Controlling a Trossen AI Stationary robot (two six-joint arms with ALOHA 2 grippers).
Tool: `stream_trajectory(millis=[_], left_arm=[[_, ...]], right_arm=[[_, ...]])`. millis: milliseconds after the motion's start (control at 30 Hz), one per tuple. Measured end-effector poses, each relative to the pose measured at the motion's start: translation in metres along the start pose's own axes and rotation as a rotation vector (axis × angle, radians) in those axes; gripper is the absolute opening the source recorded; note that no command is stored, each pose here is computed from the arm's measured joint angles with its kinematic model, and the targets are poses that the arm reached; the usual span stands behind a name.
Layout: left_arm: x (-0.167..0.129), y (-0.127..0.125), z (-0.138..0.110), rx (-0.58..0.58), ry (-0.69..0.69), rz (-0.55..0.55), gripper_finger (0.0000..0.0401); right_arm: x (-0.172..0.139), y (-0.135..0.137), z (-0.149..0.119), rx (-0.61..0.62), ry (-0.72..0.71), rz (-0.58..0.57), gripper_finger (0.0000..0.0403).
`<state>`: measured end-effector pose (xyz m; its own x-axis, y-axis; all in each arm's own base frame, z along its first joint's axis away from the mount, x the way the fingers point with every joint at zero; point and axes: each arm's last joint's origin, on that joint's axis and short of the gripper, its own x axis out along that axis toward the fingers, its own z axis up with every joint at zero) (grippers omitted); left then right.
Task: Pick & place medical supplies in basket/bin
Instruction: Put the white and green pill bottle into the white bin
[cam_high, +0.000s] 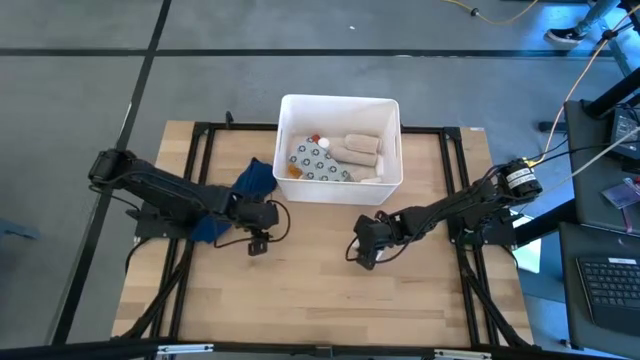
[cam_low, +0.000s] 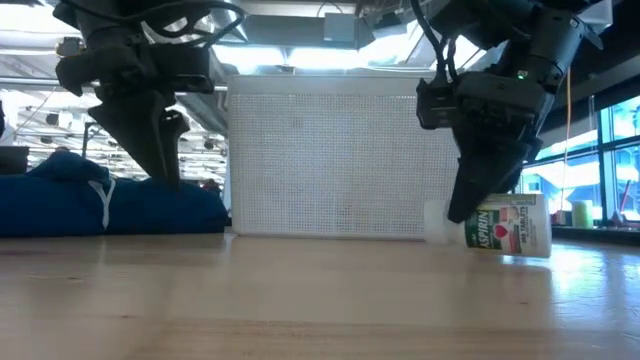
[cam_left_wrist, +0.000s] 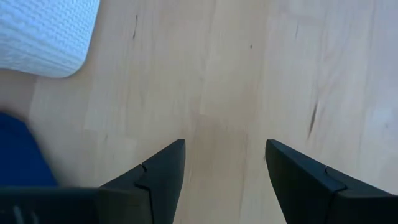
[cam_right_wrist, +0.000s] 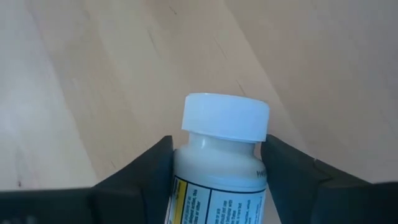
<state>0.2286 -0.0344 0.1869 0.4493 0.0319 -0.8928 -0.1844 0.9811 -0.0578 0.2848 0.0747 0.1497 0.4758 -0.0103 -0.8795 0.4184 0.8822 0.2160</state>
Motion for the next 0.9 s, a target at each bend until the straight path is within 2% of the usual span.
stream_trajectory(millis=[200,333,433,567,700,800,900], left_arm=[[-0.011,0.002,0.0,0.023,-0.036,-0.002,0.0214],[-0.029,0.004,0.0,0.016,-0.107,-0.026,0.0214],[-0.044,0.006,-0.001,0.016,-0.173,-0.047,0.0214],[-0.063,0.008,-0.003,0.006,-0.252,-0.073,0.0214],[-0.075,0.01,-0.005,-0.023,-0.299,-0.102,0.0214],[-0.079,0.011,-0.006,-0.004,-0.319,-0.105,0.0214],[-0.082,0.012,-0.007,-0.007,-0.342,-0.084,0.0214]], right_arm=[[-0.004,0.008,0.012,-0.042,-0.077,0.06,0.021],[-0.016,0.022,0.031,-0.139,-0.142,0.1,0.0209],[-0.034,0.039,0.054,-0.237,-0.232,0.146,0.021],[-0.073,0.059,0.095,-0.376,-0.361,0.178,0.021],[-0.124,0.066,0.137,-0.495,-0.479,0.158,0.021],[-0.161,0.058,0.168,-0.561,-0.59,0.117,0.0211],[-0.188,0.034,0.198,-0.597,-0.693,-0.018,0.0212]])
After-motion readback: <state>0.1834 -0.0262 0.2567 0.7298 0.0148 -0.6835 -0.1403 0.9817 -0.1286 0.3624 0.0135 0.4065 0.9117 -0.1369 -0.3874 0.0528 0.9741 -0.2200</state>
